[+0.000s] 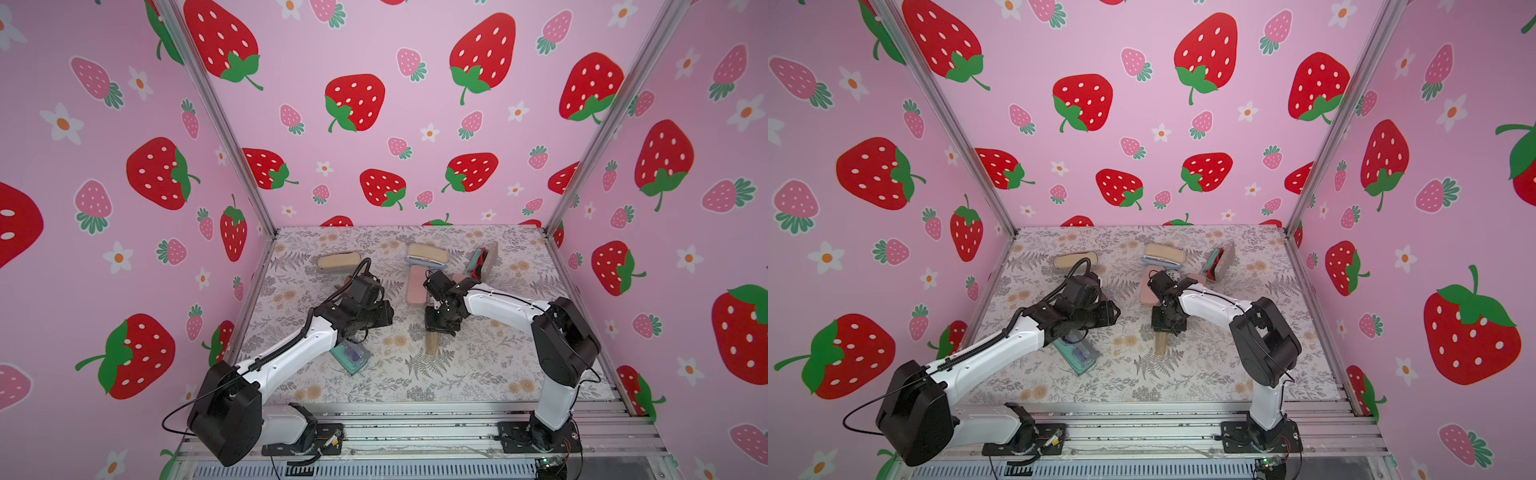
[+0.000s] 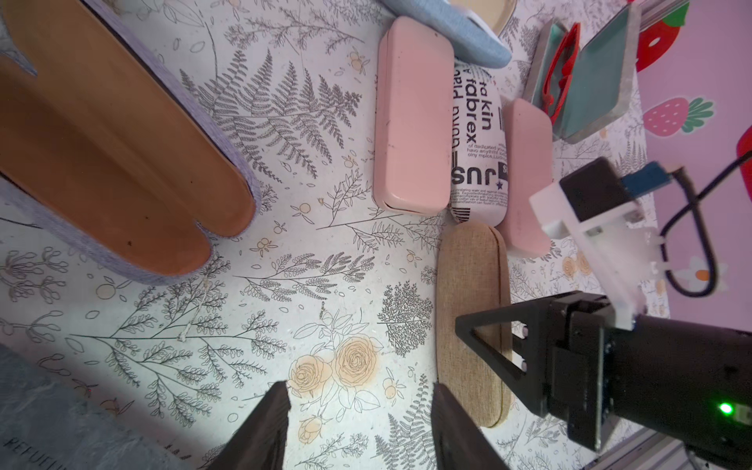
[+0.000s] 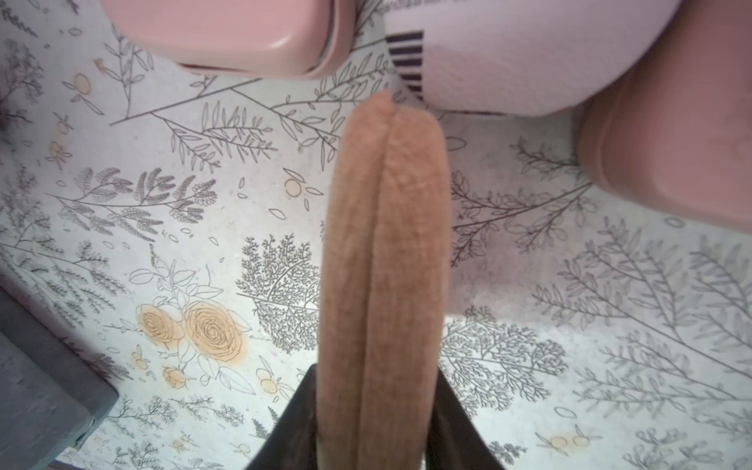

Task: Close the glasses case
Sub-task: Pick up the glasses case at the center of the board, then place the glasses case at the center of the board.

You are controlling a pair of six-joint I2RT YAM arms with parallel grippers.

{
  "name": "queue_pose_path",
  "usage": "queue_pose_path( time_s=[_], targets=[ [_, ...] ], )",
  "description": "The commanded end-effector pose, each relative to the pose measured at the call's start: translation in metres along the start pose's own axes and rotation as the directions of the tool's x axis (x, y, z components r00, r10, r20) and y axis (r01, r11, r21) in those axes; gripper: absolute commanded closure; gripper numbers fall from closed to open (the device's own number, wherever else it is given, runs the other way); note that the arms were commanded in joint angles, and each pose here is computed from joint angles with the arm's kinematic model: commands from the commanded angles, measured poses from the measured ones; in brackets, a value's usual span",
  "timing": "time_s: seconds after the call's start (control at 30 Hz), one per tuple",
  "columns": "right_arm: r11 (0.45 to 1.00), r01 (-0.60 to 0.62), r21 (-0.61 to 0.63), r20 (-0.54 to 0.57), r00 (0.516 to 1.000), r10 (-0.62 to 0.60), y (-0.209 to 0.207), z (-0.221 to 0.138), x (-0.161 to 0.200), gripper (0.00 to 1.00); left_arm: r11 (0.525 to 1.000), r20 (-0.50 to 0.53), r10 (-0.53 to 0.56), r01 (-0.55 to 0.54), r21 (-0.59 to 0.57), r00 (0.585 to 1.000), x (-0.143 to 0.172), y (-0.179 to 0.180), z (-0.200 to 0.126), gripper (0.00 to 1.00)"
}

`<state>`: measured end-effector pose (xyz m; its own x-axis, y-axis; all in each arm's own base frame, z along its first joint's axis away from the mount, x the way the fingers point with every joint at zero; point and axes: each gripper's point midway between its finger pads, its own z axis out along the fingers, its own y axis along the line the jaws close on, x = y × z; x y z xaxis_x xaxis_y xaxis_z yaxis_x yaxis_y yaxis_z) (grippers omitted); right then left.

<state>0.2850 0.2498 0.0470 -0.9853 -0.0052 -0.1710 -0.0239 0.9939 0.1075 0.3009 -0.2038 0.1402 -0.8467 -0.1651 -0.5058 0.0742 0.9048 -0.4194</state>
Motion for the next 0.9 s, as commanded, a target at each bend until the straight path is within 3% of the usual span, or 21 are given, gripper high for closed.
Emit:
queue_pose_path(
  time_s=[0.0,0.27,0.57,0.87],
  targets=[
    [1.000,0.003,0.028,0.009,1.000,-0.003,-0.006,-0.004,0.003,0.70,0.999,-0.008,-0.008,0.007,-0.042,1.000,0.006,0.013,-0.002,0.44],
    [0.994,0.020,0.108,0.110,0.993,-0.032,-0.033,-0.053,-0.014,0.73,0.999,-0.007,-0.017,0.017,-0.046,1.000,0.006,0.014,-0.002,0.44],
    [0.977,-0.142,0.157,0.190,0.975,0.111,-0.132,-0.107,-0.028,0.72,0.997,-0.003,-0.013,0.012,-0.070,1.000,0.007,0.019,-0.009,0.40],
    [0.933,-0.298,0.202,0.181,0.948,0.263,-0.210,-0.102,-0.039,0.72,0.994,0.011,-0.017,0.018,-0.111,1.000,0.010,0.031,-0.019,0.23]
  ],
)
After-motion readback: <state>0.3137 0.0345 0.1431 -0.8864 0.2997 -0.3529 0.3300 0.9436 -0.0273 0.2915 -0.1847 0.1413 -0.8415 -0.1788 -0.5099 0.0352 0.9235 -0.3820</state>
